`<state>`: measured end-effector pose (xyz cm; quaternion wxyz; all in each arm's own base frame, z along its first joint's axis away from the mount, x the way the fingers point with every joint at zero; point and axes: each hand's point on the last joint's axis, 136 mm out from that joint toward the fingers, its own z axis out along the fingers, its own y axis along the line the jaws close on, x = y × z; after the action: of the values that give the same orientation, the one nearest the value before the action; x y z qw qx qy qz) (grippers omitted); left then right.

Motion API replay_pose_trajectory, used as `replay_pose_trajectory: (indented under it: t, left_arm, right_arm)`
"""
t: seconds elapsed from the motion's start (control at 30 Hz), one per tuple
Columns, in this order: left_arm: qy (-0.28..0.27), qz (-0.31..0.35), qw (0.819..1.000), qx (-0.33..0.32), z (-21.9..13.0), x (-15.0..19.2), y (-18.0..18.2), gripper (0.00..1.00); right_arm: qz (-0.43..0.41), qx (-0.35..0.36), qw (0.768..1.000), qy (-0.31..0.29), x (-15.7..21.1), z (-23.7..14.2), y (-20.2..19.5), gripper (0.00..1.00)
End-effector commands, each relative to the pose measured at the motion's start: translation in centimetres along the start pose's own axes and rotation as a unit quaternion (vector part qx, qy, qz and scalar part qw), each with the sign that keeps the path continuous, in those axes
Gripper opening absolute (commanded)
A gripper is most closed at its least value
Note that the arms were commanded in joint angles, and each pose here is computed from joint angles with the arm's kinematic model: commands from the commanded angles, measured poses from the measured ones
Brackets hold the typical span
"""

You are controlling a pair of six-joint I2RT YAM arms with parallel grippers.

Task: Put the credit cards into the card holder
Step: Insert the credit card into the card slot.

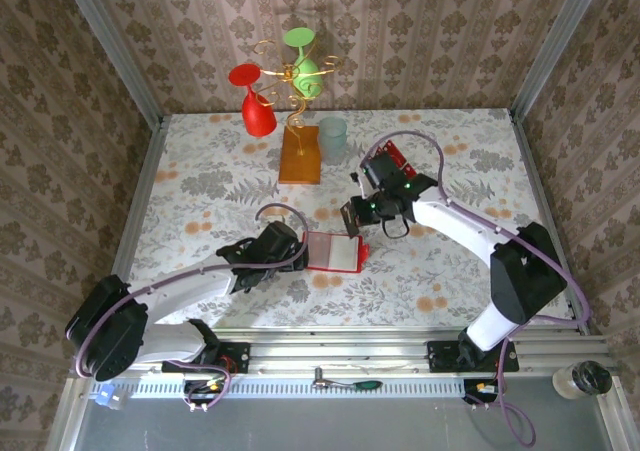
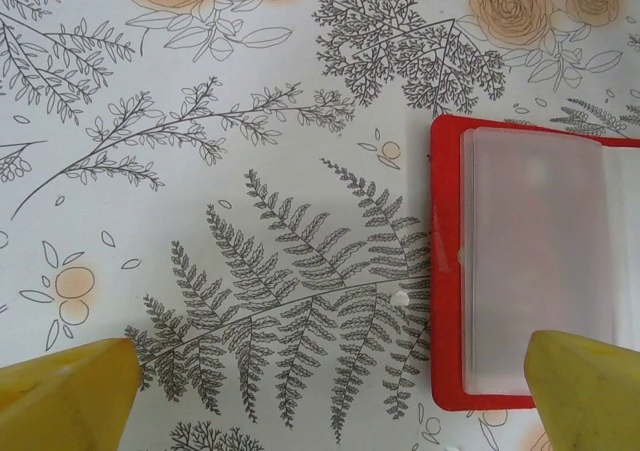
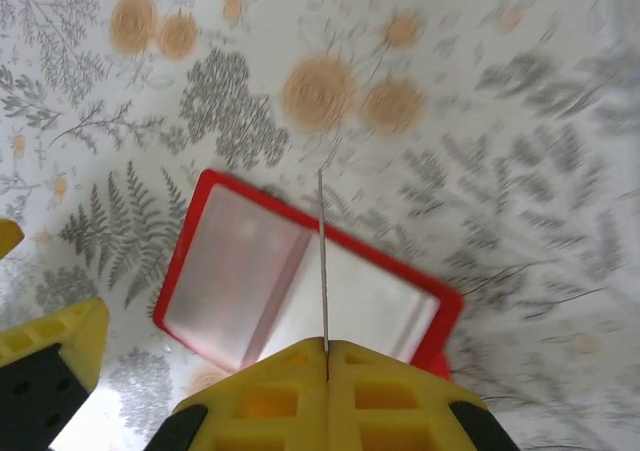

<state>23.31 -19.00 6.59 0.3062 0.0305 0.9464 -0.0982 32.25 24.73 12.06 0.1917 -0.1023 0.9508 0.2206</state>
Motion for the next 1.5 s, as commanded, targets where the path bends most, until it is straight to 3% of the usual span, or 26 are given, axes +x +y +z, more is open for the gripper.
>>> replay_pose_trajectory:
  t: [0.0, 0.7, 1.47]
  left_arm:
    - [0.003, -0.001, 1.000, -0.016, 0.0, 0.6, 1.2, 1.00]
    - [0.003, 0.005, 1.000, -0.015, 0.1, 0.6, 1.2, 1.00]
    - [0.013, 0.057, 0.998, -0.011, 2.4, -1.2, -1.5, 1.00]
  right_arm:
    - [0.047, -0.067, 0.997, -0.015, -0.3, 1.6, 2.7, 0.00]
    - [0.066, -0.062, 0.995, 0.047, 3.1, 7.7, 1.9, 0.00]
    - [0.072, -0.055, 0.994, 0.069, 4.3, 8.6, 1.3, 0.00]
